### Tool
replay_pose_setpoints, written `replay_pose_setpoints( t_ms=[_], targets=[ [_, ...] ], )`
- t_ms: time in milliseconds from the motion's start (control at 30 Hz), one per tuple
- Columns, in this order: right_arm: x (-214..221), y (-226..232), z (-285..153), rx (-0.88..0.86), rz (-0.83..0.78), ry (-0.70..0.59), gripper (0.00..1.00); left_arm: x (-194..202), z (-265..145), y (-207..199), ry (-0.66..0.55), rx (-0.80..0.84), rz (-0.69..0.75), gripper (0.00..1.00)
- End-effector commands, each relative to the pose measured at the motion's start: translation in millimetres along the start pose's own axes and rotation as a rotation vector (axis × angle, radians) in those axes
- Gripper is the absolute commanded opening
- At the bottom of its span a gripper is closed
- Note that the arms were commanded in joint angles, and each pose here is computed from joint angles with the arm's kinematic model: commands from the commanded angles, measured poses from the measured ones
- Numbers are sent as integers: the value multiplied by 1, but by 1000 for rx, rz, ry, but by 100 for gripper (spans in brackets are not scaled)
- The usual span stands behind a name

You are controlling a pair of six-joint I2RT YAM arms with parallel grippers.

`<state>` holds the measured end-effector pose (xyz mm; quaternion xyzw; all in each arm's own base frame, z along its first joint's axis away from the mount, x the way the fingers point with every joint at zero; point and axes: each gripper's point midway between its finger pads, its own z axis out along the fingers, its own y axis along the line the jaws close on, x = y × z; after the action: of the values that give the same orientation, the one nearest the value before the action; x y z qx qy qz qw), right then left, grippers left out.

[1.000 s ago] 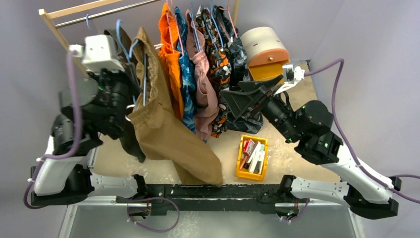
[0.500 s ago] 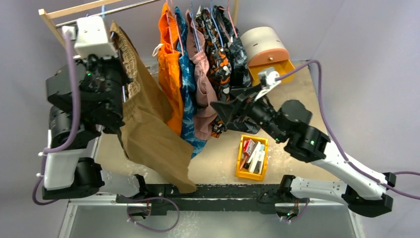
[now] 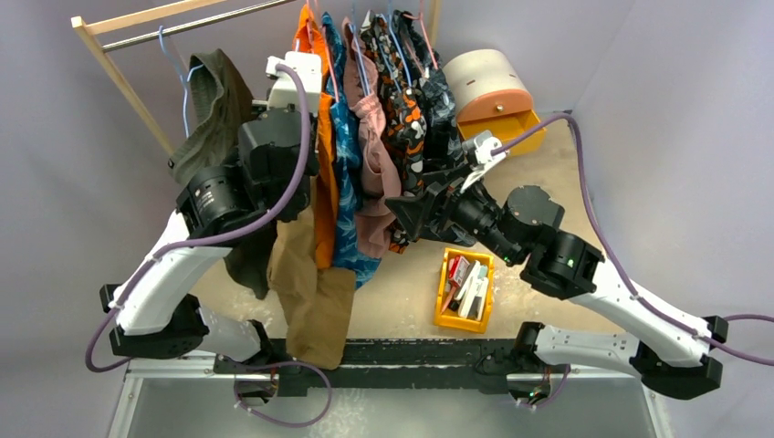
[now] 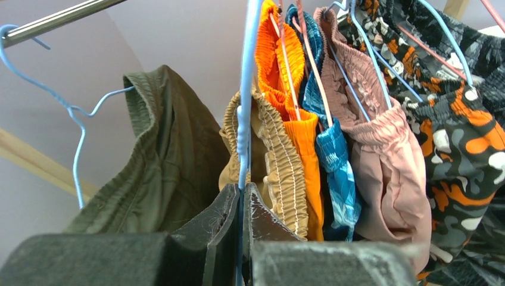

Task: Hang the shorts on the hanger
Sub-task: Adjust the hanger on the clothesline.

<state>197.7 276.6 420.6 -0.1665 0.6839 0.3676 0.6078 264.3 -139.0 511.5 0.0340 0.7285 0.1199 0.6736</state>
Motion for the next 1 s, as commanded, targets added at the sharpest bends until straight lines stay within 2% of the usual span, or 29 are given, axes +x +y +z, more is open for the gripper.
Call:
replay_pose_setpoints(
  t_ms=[0,133,300,400,500,733,967],
  targets=[
    [-10,-3,-8,0,-10,-44,99,-6,10,22,-4,22,-187,0],
    [-9,-4,-13,-5,-5,-52,99,14,45,32,52,24,-249,0],
    [-9,-6,-20,-7,-4,-61,99,23,76,48,36,40,-388,0],
    [-9,-7,-22,-5,-11,-62,99,20,89,49,-9,93,-483,0],
    [-10,-13,-25,22,-1,-71,99,3,89,47,-110,174,-562,0],
    [4,-21,-34,30,25,-80,99,-7,93,46,-185,247,-556,0],
    [8,-29,-43,45,0,-90,99,-10,90,56,-224,223,-566,0]
  ],
)
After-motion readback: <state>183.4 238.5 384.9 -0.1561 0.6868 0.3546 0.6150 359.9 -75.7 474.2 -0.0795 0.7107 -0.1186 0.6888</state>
